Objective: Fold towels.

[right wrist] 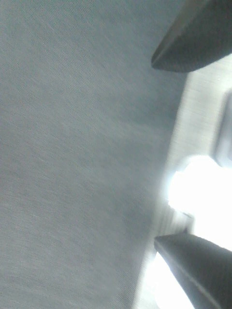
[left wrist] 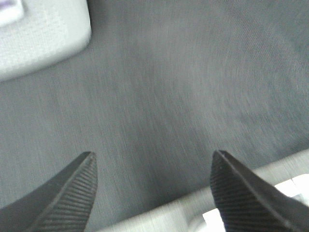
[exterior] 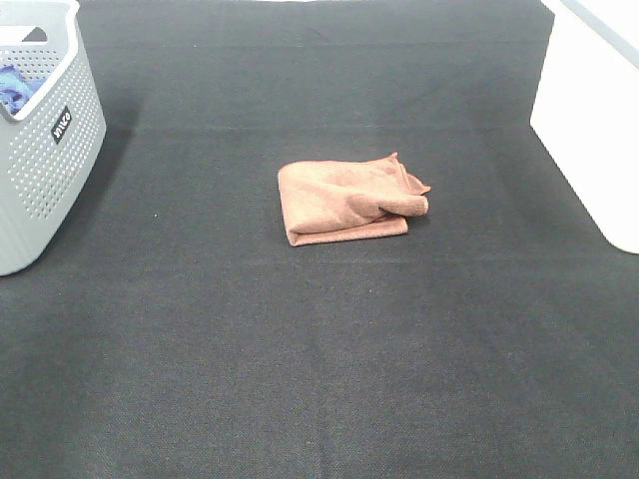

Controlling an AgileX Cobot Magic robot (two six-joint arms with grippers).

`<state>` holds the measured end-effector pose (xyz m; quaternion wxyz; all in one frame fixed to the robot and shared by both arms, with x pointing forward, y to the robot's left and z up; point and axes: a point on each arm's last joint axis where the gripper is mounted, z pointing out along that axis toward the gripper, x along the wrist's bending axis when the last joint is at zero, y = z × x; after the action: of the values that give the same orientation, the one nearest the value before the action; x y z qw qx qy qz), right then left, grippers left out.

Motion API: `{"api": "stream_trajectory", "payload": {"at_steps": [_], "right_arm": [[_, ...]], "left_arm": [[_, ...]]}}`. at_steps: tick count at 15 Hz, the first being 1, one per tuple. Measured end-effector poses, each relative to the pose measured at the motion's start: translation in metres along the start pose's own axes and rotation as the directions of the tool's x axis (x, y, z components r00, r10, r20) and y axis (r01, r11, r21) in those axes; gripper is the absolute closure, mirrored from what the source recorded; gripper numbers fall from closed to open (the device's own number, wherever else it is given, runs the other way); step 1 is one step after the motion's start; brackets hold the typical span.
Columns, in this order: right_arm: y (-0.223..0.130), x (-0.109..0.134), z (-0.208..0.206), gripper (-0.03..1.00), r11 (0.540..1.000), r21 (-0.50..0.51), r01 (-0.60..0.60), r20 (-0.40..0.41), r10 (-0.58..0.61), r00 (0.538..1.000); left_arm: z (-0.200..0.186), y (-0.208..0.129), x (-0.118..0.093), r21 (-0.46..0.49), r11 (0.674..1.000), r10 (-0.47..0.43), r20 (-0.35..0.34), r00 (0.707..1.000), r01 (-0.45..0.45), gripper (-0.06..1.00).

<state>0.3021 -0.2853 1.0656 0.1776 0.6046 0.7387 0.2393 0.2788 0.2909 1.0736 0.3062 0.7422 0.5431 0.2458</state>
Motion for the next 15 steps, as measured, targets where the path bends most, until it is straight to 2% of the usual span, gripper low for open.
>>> {"api": "stream_trajectory", "payload": {"at_steps": [2,5,8,15], "right_arm": [[-0.017,0.002,-0.002,0.12,0.997,-0.076,0.020,0.016,-0.019,1.000],[-0.029,0.003,-0.006,0.12,0.989,-0.138,0.050,0.028,-0.046,0.999],[-0.028,0.003,-0.001,0.12,0.985,-0.169,0.044,0.024,-0.040,0.999],[-0.027,0.004,0.000,0.12,0.982,-0.187,0.038,0.018,-0.036,0.999]], "left_arm": [[-0.003,-0.017,-0.001,-0.062,0.998,0.019,0.002,1.000,-0.019,0.30],[0.006,-0.026,-0.007,-0.076,0.995,0.069,0.053,0.996,-0.065,0.30],[0.007,-0.026,-0.009,-0.089,0.992,0.095,0.073,0.993,-0.089,0.30],[0.007,-0.026,-0.009,-0.089,0.992,0.099,0.073,0.992,-0.093,0.30]]}}
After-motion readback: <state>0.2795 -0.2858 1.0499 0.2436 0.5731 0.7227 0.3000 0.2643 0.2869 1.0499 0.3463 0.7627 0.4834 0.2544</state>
